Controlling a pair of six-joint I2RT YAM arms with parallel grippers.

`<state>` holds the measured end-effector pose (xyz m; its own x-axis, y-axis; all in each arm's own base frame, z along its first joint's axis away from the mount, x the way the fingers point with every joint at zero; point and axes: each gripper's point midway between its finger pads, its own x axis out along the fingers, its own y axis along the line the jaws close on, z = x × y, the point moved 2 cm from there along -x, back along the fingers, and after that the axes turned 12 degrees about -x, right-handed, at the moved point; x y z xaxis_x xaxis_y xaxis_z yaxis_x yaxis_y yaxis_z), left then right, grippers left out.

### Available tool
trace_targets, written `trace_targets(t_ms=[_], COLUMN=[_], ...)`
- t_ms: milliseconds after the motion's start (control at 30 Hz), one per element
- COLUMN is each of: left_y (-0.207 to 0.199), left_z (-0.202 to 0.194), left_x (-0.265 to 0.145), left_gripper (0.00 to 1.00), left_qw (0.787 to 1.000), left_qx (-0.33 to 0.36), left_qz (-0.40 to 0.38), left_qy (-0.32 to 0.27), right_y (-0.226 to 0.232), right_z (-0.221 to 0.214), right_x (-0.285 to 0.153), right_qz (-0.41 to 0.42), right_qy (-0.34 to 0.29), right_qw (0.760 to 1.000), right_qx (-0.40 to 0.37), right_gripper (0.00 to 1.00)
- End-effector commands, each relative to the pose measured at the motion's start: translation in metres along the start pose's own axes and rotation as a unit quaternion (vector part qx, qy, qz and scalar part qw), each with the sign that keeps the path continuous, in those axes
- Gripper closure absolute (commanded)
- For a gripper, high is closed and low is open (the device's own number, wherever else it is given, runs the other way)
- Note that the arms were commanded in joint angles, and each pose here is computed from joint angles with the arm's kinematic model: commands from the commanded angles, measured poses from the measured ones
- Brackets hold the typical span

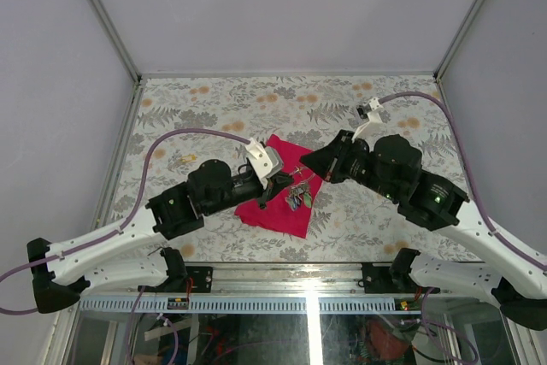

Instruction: Put the keys on the keyring

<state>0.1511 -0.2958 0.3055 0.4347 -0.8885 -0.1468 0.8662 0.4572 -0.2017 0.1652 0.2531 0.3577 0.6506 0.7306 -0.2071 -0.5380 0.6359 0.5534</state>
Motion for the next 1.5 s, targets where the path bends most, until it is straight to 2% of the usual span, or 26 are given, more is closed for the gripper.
trace_targets(t_ms=[0, 233, 467, 633, 833, 967, 1167, 1467], left_y=[-0.012, -0.011, -0.010, -0.012, -0.020, -0.030, -0.047, -0.062], left_z=[0.033, 0.033, 0.031, 0.032, 0.038, 0.041, 0.048, 0.061], left_x=[0.000, -0.002, -0.010, -0.017, -0.028, -0.033, -0.040, -0.051], left_gripper=[1.00, 1.00, 1.00, 1.00, 1.00, 1.00, 1.00, 1.00], left_qw=[0.997, 0.996, 0.994, 0.993, 0.990, 0.988, 0.984, 0.976], left_qx=[-0.010, -0.017, -0.030, -0.040, -0.049, -0.051, -0.048, -0.051], left_qz=[-0.027, -0.024, -0.023, -0.030, -0.053, -0.082, -0.130, -0.172], left_qy=[-0.071, -0.085, -0.099, -0.110, -0.123, -0.123, -0.115, -0.125], right_y=[0.038, 0.057, 0.050, 0.034, 0.022, 0.023, 0.022, 0.016], right_z=[0.018, 0.005, 0.023, 0.034, 0.022, 0.009, -0.007, -0.025], right_x=[0.001, 0.009, -0.008, -0.029, -0.047, -0.051, -0.050, -0.044], right_qz=[0.082, 0.144, 0.132, 0.112, 0.144, 0.177, 0.204, 0.216], right_qy=[-0.004, 0.035, -0.021, -0.078, -0.121, -0.107, -0.071, -0.029], right_qw=[0.997, 0.989, 0.988, 0.975, 0.926, 0.900, 0.881, 0.877], right_qx=[-0.010, -0.018, -0.077, -0.178, -0.328, -0.385, -0.421, -0.427], right_gripper=[0.92, 0.71, 0.59, 0.56, 0.54, 0.49, 0.47, 0.52])
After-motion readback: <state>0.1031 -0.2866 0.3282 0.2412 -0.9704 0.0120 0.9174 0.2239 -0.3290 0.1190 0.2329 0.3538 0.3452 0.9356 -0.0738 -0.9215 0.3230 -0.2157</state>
